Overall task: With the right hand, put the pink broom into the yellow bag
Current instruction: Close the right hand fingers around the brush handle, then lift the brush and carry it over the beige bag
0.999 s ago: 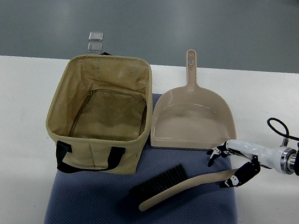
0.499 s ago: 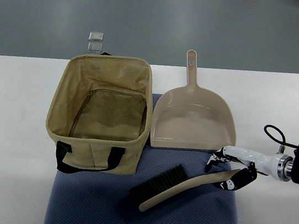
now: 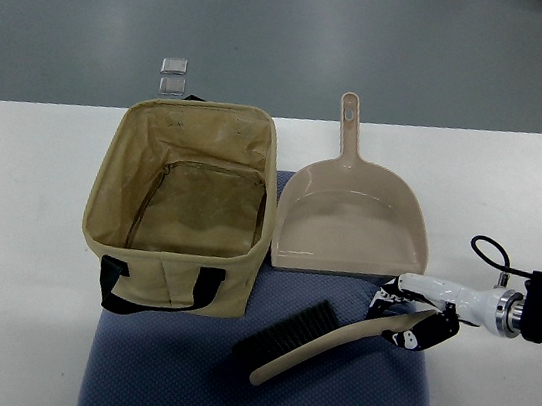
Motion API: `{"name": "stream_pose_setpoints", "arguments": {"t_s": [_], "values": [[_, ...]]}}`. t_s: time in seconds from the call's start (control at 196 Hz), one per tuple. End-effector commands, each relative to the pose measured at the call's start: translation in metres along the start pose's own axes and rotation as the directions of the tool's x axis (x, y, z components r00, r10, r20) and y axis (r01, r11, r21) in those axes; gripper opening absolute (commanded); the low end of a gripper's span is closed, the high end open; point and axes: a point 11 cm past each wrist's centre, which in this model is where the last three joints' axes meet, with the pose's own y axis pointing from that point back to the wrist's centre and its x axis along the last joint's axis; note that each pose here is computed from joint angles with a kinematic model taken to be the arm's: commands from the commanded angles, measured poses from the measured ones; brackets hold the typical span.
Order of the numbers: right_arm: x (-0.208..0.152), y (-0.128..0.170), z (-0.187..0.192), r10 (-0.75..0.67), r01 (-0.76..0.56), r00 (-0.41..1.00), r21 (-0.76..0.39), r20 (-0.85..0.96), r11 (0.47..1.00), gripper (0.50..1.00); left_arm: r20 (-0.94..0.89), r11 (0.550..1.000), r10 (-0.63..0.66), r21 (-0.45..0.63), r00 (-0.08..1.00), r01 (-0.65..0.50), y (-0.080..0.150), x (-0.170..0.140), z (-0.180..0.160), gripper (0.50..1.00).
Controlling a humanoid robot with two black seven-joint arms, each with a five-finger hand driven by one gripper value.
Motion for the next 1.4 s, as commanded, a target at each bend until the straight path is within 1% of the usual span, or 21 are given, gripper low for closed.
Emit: {"name": "stream_pose_setpoints", "arguments": {"t_s": [0.0, 0.051, 0.071, 0.076, 0.107, 0.245, 0.494, 0.662, 0.759, 0.846, 1.06, 1.116, 1.238, 1.396], "values": [[-0.003, -0.002, 0.002, -0.004, 0.004, 1.0, 0.001, -0.001, 1.0, 0.556, 0.0, 1.0, 0.0, 0.0, 1.0, 0.0, 0.0, 0.0, 0.0, 1.0], [-0.003, -0.002, 0.002, -0.002, 0.002, 1.0, 0.002, -0.004, 1.0, 0.537, 0.0, 1.0, 0.0, 0.0, 1.0, 0.0, 0.0, 0.0, 0.0, 1.0], [-0.003, -0.002, 0.002, -0.002, 0.002, 1.0, 0.003, -0.004, 1.0, 0.523, 0.0, 1.0, 0.0, 0.0, 1.0, 0.0, 0.0, 0.0, 0.0, 1.0], [-0.002, -0.002, 0.002, -0.001, 0.001, 1.0, 0.004, -0.004, 1.0, 0.513, 0.0, 1.0, 0.001, 0.0, 1.0, -0.001, 0.0, 0.001, 0.0, 1.0], [-0.002, -0.002, 0.002, -0.001, 0.001, 1.0, 0.004, -0.005, 1.0, 0.5, 0.0, 1.0, 0.0, 0.0, 1.0, 0.0, 0.0, 0.0, 0.0, 1.0], [0.005, 0.001, 0.0, 0.019, -0.019, 1.0, 0.01, -0.007, 1.0, 0.5, 0.0, 1.0, 0.0, 0.0, 1.0, 0.0, 0.0, 0.0, 0.0, 1.0], [0.031, 0.01, -0.01, 0.083, -0.083, 0.996, 0.034, -0.01, 0.996, 0.5, 0.0, 1.0, 0.0, 0.0, 1.0, 0.0, 0.0, 0.0, 0.0, 1.0], [0.053, 0.029, -0.014, 0.109, -0.107, 0.993, 0.032, -0.044, 0.994, 0.5, 0.0, 1.0, 0.0, 0.0, 1.0, 0.0, 0.0, 0.0, 0.0, 1.0], [0.066, 0.044, -0.016, 0.127, -0.125, 0.989, 0.031, -0.07, 0.992, 0.5, 0.0, 1.0, 0.0, 0.0, 1.0, 0.0, 0.0, 0.0, 0.0, 1.0], [0.084, 0.063, -0.022, 0.156, -0.154, 0.983, 0.029, -0.1, 0.988, 0.5, 0.0, 1.0, 0.0, 0.002, 1.0, 0.0, 0.0, 0.0, 0.0, 1.0], [0.134, 0.111, -0.055, 0.237, -0.228, 0.957, 0.073, -0.164, 0.971, 0.5, 0.0, 1.0, 0.0, 0.005, 1.0, 0.0, 0.0, 0.0, -0.001, 1.0], [0.149, 0.126, -0.07, 0.264, -0.249, 0.95, 0.104, -0.169, 0.963, 0.5, 0.002, 1.0, -0.002, 0.005, 1.0, 0.002, 0.0, -0.001, -0.001, 1.0], [0.172, 0.147, -0.103, 0.327, -0.296, 0.928, 0.18, -0.178, 0.938, 0.5, 0.002, 1.0, -0.002, 0.006, 1.0, 0.002, 0.0, -0.001, -0.001, 1.0], [0.198, 0.164, -0.149, 0.414, -0.351, 0.88, 0.268, -0.232, 0.897, 0.5, 0.002, 1.0, -0.006, 0.008, 1.0, 0.006, 0.0, -0.002, -0.001, 1.0]]}}
